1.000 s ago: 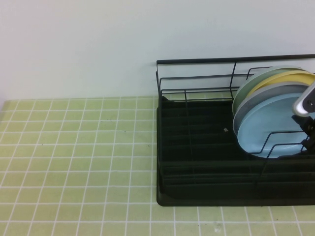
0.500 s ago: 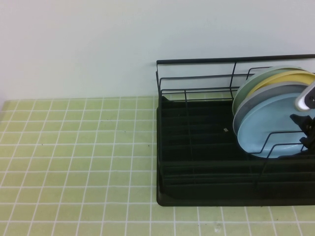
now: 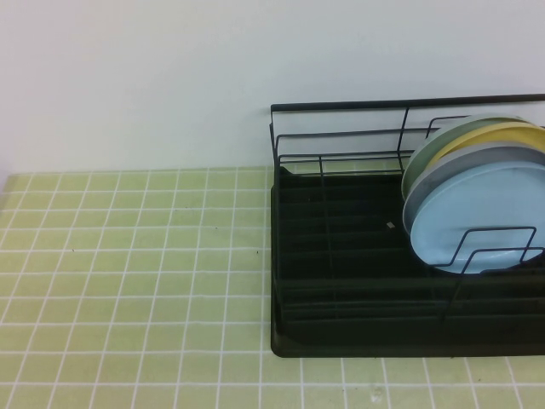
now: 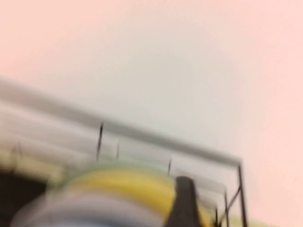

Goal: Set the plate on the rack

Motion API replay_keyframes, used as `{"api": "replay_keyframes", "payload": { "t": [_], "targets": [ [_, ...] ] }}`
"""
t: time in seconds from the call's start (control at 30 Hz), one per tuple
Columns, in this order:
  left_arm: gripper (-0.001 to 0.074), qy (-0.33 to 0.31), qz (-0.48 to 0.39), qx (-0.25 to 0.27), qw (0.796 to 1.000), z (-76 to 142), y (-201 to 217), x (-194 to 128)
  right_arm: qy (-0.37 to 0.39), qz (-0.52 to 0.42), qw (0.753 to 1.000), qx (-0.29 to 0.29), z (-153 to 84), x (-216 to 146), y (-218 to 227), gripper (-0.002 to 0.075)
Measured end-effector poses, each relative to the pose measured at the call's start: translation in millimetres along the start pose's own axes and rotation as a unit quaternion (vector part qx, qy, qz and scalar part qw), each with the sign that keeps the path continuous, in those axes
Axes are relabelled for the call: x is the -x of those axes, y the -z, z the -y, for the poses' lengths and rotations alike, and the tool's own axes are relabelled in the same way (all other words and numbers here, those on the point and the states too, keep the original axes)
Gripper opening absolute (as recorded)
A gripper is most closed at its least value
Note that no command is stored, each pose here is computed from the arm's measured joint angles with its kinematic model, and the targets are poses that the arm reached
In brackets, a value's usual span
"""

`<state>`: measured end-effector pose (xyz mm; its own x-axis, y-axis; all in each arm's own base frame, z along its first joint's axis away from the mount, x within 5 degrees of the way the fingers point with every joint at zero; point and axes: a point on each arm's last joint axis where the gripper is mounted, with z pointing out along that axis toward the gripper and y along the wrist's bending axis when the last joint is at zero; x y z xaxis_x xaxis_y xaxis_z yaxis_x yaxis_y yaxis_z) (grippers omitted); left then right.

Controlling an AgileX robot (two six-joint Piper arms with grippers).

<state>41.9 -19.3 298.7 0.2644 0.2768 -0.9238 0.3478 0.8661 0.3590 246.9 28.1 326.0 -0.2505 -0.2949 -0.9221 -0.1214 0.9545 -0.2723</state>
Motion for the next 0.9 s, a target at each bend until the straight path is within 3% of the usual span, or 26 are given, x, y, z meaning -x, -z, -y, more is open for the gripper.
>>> {"api": "replay_keyframes", "payload": {
  "t": [0.1, 0.3, 0.37, 0.7, 0.9],
  "targets": [
    [0.0, 0.0, 0.0, 0.0, 1.0, 0.0, 0.0, 0.0, -0.04, 0.064, 0.997, -0.011, 8.2, 20.0, 35.3, 0.047],
    [0.0, 0.0, 0.0, 0.0, 1.0, 0.0, 0.0, 0.0, -0.078, 0.191, 0.978, -0.007, 17.0, 42.3, 110.3, 0.0105],
    [0.0, 0.0, -0.002, -0.001, 1.0, 0.1, 0.0, -0.4, -0.088, 0.214, 0.973, 0.001, 15.5, 37.7, 127.7, 0.0048],
    [0.0, 0.0, -0.002, -0.001, 1.0, 0.1, 0.0, -0.4, -0.07, 0.249, 0.963, 0.072, -14.8, -36.0, 165.7, 0.0],
    [0.0, 0.0, -0.002, -0.001, 1.0, 0.1, 0.0, -0.4, -0.091, 0.269, 0.953, 0.11, -21.7, -40.7, 174.4, -0.0001]
  ]
}}
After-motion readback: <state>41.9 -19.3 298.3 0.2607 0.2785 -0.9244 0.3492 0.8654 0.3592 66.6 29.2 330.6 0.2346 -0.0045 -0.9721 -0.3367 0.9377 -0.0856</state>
